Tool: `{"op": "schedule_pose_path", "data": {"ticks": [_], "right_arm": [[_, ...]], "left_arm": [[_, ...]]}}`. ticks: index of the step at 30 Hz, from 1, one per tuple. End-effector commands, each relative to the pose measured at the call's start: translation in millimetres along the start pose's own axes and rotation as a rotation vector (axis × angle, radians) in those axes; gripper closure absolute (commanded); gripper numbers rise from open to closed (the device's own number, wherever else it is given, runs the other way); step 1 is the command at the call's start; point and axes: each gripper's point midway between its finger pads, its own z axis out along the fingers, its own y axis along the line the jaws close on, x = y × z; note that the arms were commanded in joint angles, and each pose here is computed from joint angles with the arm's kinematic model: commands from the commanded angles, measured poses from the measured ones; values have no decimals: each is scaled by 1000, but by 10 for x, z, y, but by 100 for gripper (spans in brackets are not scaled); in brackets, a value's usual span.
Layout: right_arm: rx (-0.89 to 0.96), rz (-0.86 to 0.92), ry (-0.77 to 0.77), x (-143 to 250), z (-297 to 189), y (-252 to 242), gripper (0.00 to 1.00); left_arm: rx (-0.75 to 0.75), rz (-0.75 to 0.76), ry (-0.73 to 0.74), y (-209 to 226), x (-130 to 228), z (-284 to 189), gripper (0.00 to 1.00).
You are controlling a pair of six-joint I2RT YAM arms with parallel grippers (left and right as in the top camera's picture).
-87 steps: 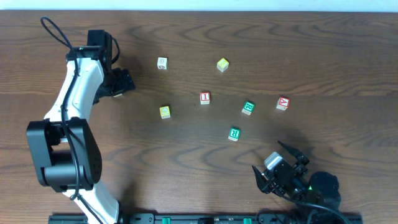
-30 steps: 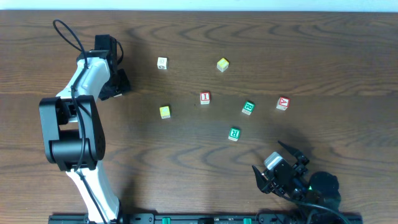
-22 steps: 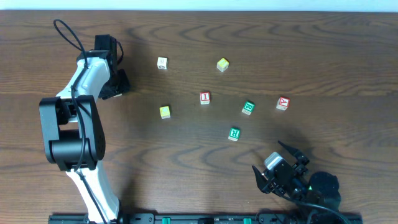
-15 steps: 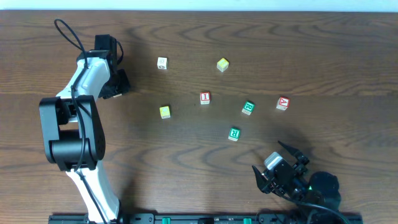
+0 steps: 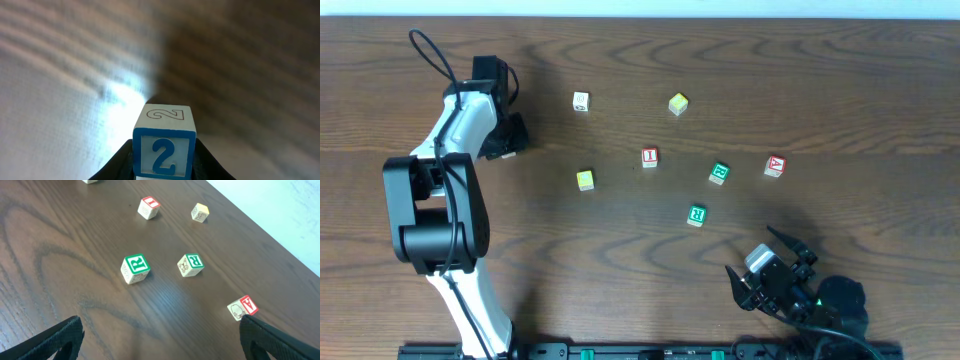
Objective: Spell out Ai2
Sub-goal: 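Lower the left gripper and grasp the blue 2 block, then carry the blue 2 block to the right of the I block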
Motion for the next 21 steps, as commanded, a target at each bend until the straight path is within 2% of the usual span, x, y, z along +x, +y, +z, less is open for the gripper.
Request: {"op": "schedule_pose_path", "data": {"ticks": [1, 3, 7, 9, 14, 17, 21], "right_arm": [[1, -6, -9, -1, 10, -2, 1], [7, -10, -16, -20, 10, -15, 1], [7, -10, -17, -21, 10, -16, 1], [6, -9, -16, -18, 10, -14, 1], [13, -18, -46, -90, 7, -38, 1], [68, 42, -125, -311, -44, -181, 1], [155, 165, -177, -511, -182, -393, 1]], "left_arm": [[10, 50, -45, -206, -184, -235, 89], [28, 86, -63, -395, -231, -455, 94], [109, 172, -100, -1004, -155, -821, 94], [194, 220, -88, -1473, 70, -925, 94], [238, 302, -82, -2143, 589, -1045, 94], [246, 376, -100, -2431, 858, -1107, 94], [259, 381, -91, -2596, 1061, -1136, 94]]}}
